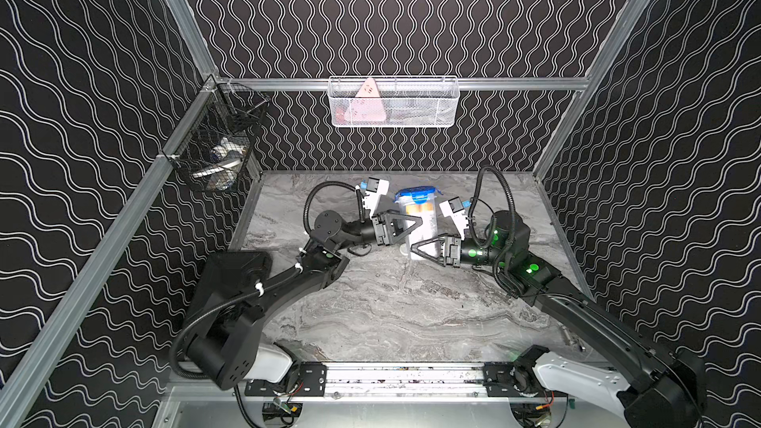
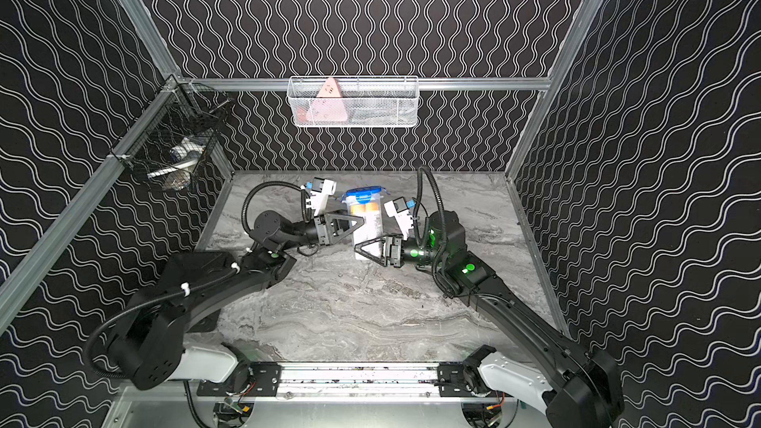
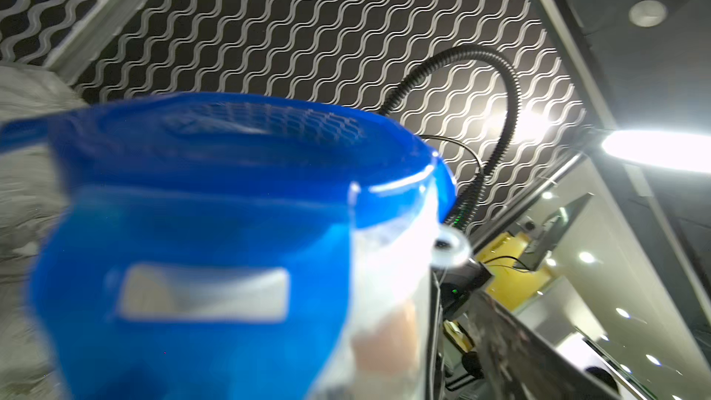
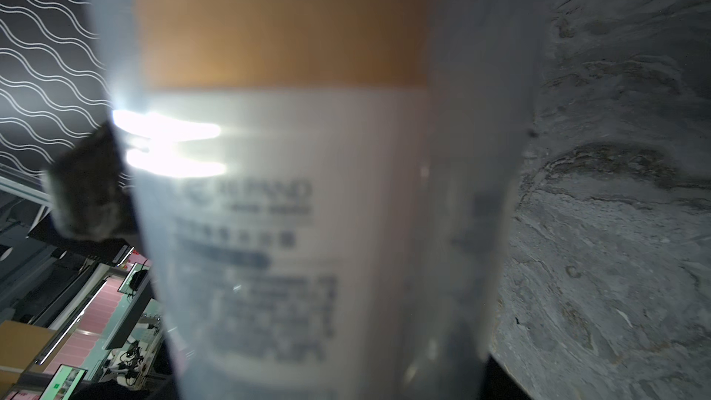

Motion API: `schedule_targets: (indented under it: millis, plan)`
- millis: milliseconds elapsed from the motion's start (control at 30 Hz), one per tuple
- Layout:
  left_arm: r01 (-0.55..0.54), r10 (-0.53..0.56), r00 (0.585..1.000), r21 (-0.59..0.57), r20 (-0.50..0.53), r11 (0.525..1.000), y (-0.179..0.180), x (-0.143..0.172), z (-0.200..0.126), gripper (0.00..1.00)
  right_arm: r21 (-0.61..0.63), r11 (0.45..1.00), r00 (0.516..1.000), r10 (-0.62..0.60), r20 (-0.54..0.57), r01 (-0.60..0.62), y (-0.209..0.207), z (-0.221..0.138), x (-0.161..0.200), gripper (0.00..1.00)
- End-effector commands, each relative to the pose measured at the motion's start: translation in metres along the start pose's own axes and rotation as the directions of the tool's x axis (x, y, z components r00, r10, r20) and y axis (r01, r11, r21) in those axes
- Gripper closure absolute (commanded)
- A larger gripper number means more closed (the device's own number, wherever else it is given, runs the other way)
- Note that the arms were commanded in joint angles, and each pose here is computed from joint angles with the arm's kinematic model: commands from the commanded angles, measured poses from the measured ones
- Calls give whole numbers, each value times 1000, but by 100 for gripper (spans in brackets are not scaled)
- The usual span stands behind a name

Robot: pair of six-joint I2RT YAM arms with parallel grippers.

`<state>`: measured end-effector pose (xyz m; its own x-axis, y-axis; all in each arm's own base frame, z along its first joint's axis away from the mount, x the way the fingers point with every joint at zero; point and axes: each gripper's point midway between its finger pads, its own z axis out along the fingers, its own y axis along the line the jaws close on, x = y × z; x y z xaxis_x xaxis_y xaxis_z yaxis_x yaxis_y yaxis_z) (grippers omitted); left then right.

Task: Take out toiletry kits
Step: Adjust the container, then open the lid of the container.

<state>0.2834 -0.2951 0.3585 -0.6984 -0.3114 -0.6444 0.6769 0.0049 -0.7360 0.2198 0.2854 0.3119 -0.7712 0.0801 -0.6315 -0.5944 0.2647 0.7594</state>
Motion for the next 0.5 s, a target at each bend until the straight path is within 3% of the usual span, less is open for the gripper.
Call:
schedule_targets:
  millis: [0, 67, 100, 200, 267, 400, 467]
  plan:
    - [-125, 116, 992, -318, -48, 940, 42, 7, -20, 1, 151, 987, 998, -55, 43, 48, -22, -6, -8, 54]
    - [-187, 179, 982, -523, -67, 831, 53, -1, -47, 1, 255, 966, 998, -56, 41, 44, -41, -8, -5, 54]
    - [-223, 224, 972, -583, -71, 782, 52, -7, -58, 1, 294, 955, 998, -58, 34, 46, -49, -8, -2, 54]
    - [-317, 347, 929, -754, -127, 575, 51, -29, -90, 1, 419, 905, 997, -77, -2, 71, -74, -5, 11, 58]
    - [-392, 401, 893, -792, -206, 468, 53, -32, -96, 1, 501, 860, 995, -101, -26, 100, -88, -2, 22, 59]
    - [-557, 451, 804, -757, -388, 341, 65, -5, -73, 1, 598, 789, 989, -133, -59, 142, -104, 2, 37, 60]
    - [-633, 468, 737, -740, -487, 228, 73, 13, -63, 1, 618, 773, 989, -135, -67, 147, -108, 3, 42, 60]
